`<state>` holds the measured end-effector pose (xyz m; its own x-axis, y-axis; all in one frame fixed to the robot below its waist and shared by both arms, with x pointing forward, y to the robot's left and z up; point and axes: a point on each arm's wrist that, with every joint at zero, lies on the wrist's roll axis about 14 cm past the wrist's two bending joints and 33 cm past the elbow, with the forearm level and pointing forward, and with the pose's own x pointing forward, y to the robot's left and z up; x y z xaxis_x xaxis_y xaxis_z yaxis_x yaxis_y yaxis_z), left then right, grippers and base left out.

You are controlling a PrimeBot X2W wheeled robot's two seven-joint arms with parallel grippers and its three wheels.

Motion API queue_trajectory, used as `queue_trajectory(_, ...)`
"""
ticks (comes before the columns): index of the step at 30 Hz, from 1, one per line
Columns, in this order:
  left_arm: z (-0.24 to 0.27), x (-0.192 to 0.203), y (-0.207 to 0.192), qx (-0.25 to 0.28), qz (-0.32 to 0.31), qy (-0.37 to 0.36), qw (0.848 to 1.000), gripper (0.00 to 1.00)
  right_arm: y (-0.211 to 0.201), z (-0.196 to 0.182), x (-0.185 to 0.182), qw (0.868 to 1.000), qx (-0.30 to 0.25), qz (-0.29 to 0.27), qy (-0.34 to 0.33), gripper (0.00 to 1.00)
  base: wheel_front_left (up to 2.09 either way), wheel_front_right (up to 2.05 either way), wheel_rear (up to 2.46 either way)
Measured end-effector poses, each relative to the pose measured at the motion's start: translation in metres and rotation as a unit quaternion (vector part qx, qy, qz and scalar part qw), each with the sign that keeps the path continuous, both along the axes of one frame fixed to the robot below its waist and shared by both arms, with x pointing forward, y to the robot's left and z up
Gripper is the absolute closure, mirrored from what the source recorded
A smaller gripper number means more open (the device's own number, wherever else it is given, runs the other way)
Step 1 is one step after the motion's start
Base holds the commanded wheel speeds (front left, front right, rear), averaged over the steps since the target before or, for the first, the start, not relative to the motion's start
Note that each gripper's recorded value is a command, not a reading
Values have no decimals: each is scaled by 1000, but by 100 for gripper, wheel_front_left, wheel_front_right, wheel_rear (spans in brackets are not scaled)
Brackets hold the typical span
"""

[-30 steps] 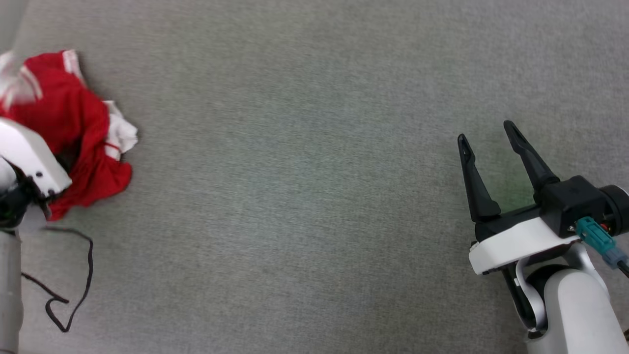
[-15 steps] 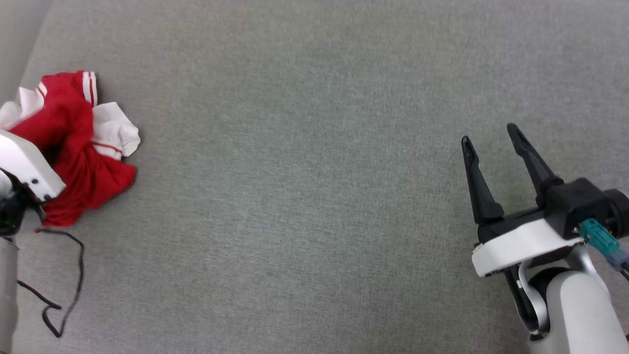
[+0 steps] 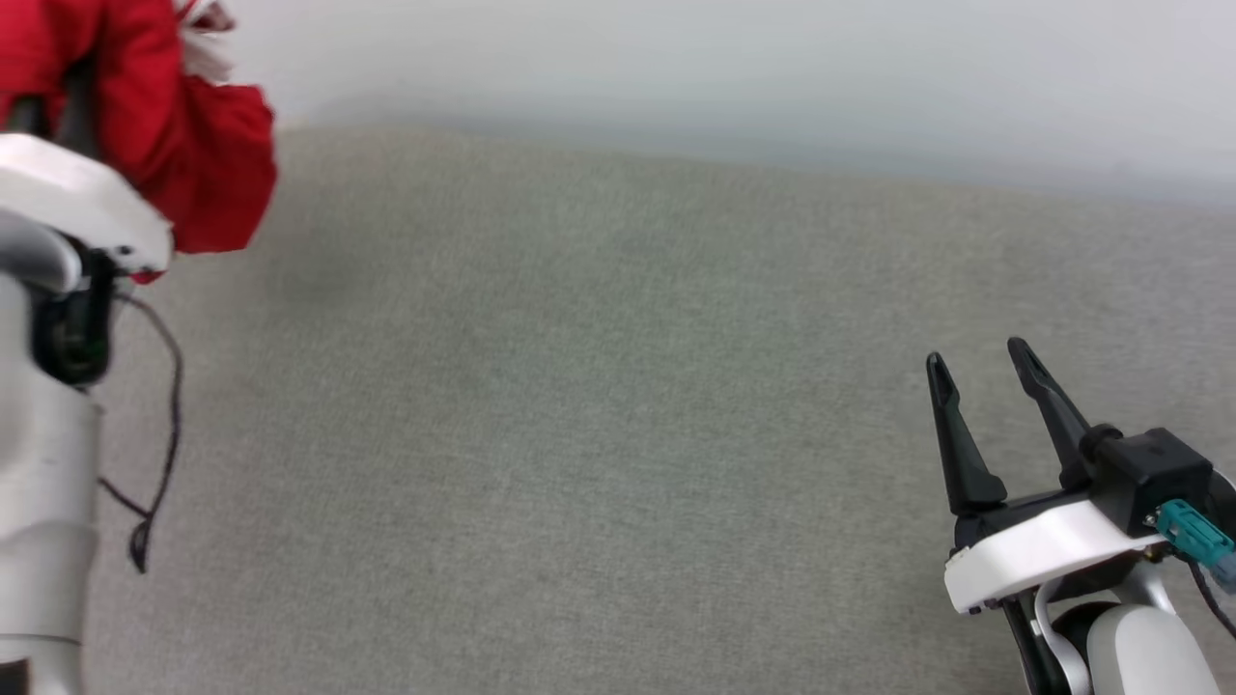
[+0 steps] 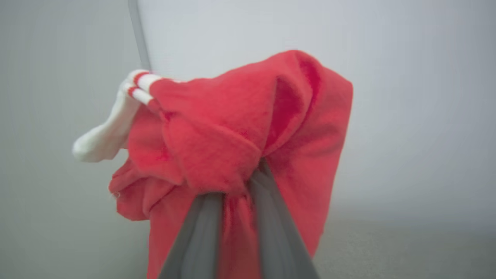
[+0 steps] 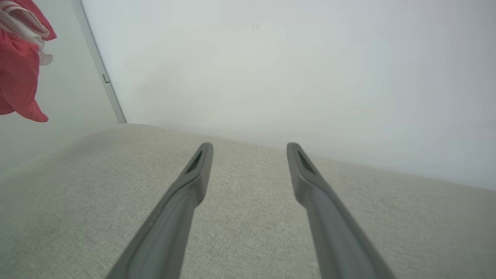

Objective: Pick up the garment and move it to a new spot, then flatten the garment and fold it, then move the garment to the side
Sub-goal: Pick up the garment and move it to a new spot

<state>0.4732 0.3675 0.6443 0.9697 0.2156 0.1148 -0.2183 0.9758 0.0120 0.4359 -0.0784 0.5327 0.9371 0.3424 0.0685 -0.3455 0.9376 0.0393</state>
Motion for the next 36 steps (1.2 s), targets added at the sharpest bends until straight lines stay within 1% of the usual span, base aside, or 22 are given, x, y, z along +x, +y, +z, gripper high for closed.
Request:
queue_trajectory(2,14,6,-28,-2,-32,-32,999,100,-10,6,-6,1000,2,-13,-6,0,0,0,0)
queue_trajectory(4,17,13,-61,-8,-70,-48,996,100,-22,10,-13,1000,3,-29,-10,0,0,0,0)
queue_trajectory(7,9,24,-119,-21,-134,-50,990,100,-41,14,-22,999,1,-53,-12,0,0,0,0)
queue_trajectory(10,-5,29,-182,-42,-204,-44,977,100,-62,16,-32,997,-2,-83,-13,0,0,0,0)
queue_trajectory(13,-23,26,-253,-69,-279,-25,957,100,-85,16,-42,993,-2,-115,-10,0,0,0,0)
queue_trajectory(17,-49,7,-339,-94,-376,10,922,100,-111,15,-54,988,-5,-153,-7,0,0,0,0)
queue_trajectory(20,-88,-14,-380,-109,-423,61,898,100,-124,9,-57,985,-8,-172,3,0,0,0,0)
queue_trajectory(23,-134,-40,-402,-120,-450,120,877,100,-129,2,-57,984,-11,-180,13,0,0,0,0)
queue_trajectory(24,-150,-49,-405,-126,-453,142,871,89,-130,0,-56,983,-12,-181,16,0,0,0,0)
queue_trajectory(25,-165,-59,-407,-127,-455,163,866,63,-131,-2,-56,983,-12,-182,19,0,0,0,0)
queue_trajectory(26,-180,-68,-408,-125,-458,185,861,51,-130,-4,-55,983,-10,-182,22,0,0,0,0)
queue_trajectory(27,-191,-77,-409,-123,-459,200,856,0,-129,-5,-54,983,-10,-180,23,0,0,0,0)
queue_trajectory(29,-205,-91,-409,-118,-463,218,851,0,-127,-7,-52,984,-9,-176,25,0,0,0,0)
queue_trajectory(31,-209,-100,-408,-112,-467,215,850,0,-123,-6,-51,985,-8,-171,24,0,0,0,0)
queue_trajectory(33,-199,-101,-409,-106,-472,189,854,0,-120,-5,-49,986,-7,-166,22,0,0,0,0)
queue_trajectory(36,-173,-97,-404,-103,-471,131,866,0,-116,1,-50,987,-8,-160,15,0,0,0,0)
